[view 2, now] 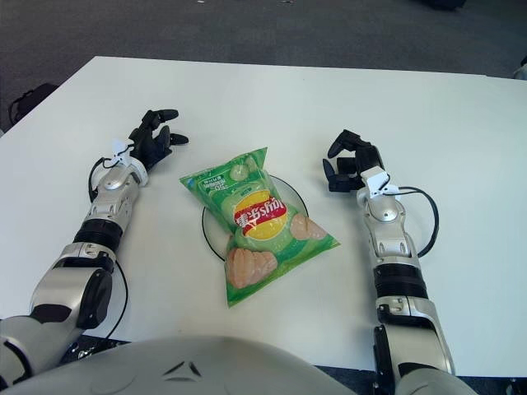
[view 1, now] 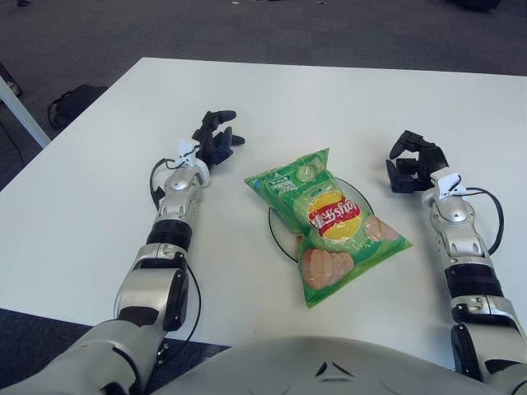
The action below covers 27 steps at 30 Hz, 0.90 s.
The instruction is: Put the snack into the plate.
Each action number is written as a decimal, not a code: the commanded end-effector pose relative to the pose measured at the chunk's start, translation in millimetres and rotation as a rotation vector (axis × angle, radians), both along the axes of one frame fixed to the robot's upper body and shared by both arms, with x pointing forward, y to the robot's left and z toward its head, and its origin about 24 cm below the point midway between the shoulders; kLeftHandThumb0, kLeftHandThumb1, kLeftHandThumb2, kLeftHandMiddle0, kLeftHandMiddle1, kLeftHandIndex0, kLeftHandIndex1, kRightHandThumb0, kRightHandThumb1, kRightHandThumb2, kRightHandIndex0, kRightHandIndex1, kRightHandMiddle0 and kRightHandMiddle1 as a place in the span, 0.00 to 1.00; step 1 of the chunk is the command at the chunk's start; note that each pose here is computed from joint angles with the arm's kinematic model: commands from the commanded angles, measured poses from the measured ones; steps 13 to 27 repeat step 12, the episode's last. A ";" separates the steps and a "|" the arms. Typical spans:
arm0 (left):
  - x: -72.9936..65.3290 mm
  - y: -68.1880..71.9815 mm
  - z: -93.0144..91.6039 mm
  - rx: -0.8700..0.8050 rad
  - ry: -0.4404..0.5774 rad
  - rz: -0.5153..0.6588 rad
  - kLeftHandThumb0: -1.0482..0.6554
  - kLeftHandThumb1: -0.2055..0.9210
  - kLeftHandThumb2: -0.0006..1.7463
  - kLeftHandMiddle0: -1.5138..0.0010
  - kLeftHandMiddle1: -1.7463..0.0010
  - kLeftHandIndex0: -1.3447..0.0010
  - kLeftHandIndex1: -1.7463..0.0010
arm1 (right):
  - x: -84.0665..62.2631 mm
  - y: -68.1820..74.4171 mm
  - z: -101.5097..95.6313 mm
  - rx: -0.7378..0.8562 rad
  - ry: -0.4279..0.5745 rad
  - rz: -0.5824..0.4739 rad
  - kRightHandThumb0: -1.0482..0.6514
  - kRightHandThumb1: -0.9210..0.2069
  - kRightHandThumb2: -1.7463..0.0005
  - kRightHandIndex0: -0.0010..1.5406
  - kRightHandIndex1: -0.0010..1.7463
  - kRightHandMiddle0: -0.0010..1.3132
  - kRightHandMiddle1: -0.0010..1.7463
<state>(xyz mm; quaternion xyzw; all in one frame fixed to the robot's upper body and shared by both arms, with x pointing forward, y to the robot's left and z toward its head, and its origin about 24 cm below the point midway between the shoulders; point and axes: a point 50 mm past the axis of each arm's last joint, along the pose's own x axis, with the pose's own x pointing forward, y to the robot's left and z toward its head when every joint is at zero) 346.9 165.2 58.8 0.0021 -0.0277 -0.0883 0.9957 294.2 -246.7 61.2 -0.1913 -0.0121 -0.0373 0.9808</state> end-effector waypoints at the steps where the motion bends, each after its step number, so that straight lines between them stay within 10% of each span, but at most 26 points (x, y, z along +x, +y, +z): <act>1: -11.9 3.1 -24.7 0.030 0.111 0.036 0.40 0.95 0.35 0.56 0.02 0.83 0.01 | -15.6 -2.9 -33.8 0.043 0.152 -0.042 0.34 0.52 0.26 0.84 1.00 0.46 1.00; 12: -31.1 3.7 -33.7 0.072 0.081 0.071 0.38 0.71 0.55 0.29 0.00 0.70 0.00 | -17.2 -6.6 -33.3 0.068 0.161 -0.066 0.33 0.52 0.25 0.84 1.00 0.46 1.00; 27: -31.1 3.7 -33.7 0.072 0.081 0.071 0.38 0.71 0.55 0.29 0.00 0.70 0.00 | -17.2 -6.6 -33.3 0.068 0.161 -0.066 0.33 0.52 0.25 0.84 1.00 0.46 1.00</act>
